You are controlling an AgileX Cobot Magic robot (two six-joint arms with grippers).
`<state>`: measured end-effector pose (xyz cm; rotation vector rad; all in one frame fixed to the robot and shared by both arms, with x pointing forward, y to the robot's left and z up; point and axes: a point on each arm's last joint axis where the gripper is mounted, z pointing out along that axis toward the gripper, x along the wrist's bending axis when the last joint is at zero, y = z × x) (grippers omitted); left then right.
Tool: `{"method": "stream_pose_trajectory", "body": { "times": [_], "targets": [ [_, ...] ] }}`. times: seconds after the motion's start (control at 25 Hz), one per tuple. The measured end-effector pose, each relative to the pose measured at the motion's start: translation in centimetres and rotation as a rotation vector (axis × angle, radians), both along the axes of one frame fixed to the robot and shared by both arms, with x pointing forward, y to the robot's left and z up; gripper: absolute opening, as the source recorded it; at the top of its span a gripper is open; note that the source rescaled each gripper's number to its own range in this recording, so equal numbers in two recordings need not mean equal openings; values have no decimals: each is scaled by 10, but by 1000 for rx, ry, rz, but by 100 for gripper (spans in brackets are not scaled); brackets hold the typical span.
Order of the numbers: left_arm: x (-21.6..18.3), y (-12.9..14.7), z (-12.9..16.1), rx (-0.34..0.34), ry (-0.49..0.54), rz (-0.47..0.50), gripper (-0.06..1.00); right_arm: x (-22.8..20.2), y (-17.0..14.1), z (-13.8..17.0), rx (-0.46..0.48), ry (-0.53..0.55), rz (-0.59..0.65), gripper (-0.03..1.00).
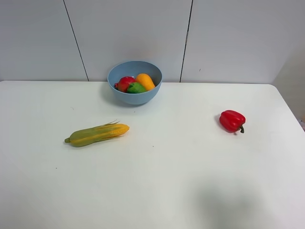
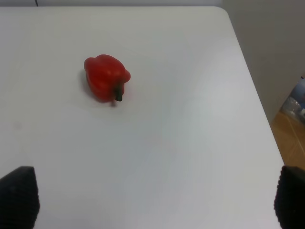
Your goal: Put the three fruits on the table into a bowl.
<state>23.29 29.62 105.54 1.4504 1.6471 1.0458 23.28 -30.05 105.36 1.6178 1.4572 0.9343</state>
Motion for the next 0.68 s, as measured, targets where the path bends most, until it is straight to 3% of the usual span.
{"method": "stream_pose_trajectory", "body": {
  "times": [0.68],
  "targets": [
    [0, 0, 0, 0, 0, 0, 100, 0, 0, 0, 1, 0, 0, 100]
  ]
}}
